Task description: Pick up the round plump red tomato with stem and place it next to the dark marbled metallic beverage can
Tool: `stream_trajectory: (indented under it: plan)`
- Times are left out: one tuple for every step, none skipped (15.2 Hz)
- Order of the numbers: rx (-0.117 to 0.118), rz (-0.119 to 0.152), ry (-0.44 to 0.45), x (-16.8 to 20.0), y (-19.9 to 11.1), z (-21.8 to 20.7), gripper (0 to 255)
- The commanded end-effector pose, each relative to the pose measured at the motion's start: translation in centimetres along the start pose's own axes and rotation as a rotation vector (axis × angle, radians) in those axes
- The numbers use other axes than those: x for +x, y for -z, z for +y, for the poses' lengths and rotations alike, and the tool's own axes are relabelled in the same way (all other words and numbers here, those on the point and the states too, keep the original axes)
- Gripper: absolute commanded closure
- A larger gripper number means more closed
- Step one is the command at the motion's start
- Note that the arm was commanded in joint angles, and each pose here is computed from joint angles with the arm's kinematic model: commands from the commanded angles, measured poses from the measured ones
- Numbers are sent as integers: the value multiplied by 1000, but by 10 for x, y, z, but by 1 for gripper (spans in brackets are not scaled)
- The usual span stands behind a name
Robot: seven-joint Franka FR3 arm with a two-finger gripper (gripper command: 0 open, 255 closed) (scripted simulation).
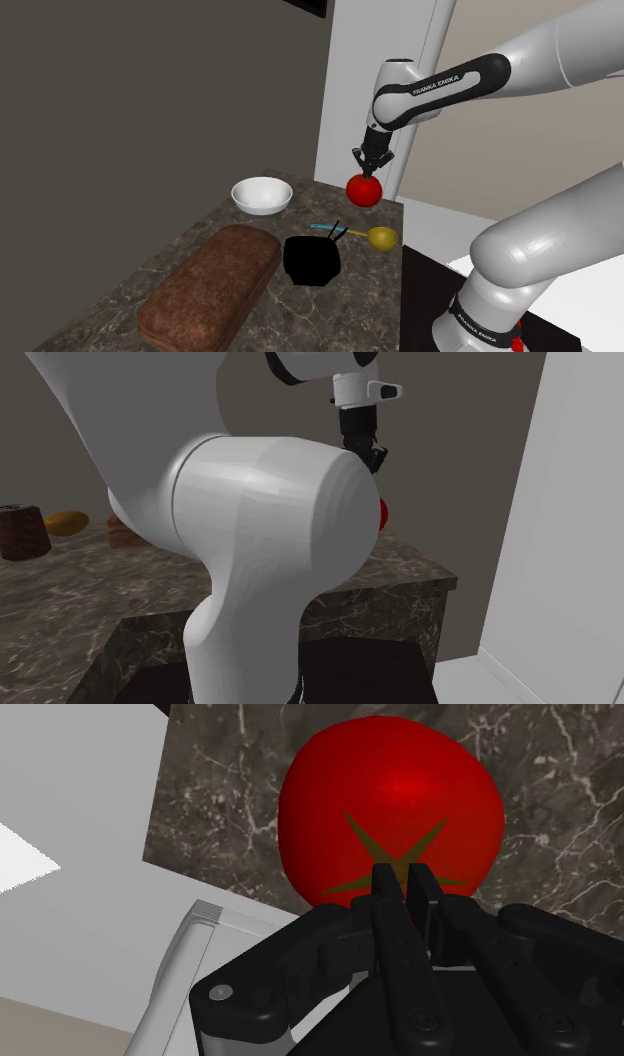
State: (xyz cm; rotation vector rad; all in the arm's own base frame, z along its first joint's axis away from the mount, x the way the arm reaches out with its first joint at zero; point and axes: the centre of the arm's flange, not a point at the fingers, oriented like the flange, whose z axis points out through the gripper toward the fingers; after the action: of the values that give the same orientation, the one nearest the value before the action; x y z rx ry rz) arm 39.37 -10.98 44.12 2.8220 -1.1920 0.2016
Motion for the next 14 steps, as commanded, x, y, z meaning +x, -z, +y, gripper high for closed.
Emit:
stream_trajectory:
  plan:
    - [0, 0, 0, 2, 11, 1, 255]
    - [0, 0, 0, 3, 16, 1, 255]
    - [0, 0, 0, 3, 22, 1, 255]
    - [0, 0, 0, 4, 27, 1, 255]
    - [0, 0, 0, 5, 32, 1, 255]
    - [0, 0, 0, 6, 37, 1, 255]
    - [0, 0, 0, 6, 43, 1, 255]
    - [0, 0, 0, 7, 48, 1, 255]
    - [0, 0, 0, 8, 53, 2, 255]
    - [0, 0, 0, 9, 58, 2, 255]
    - [0, 0, 0, 10, 63, 2, 255]
    - [0, 0, 0, 10, 69, 2, 255]
    - [0, 0, 0, 11, 74, 2, 255]
    - [0, 0, 0, 12, 79, 2, 255]
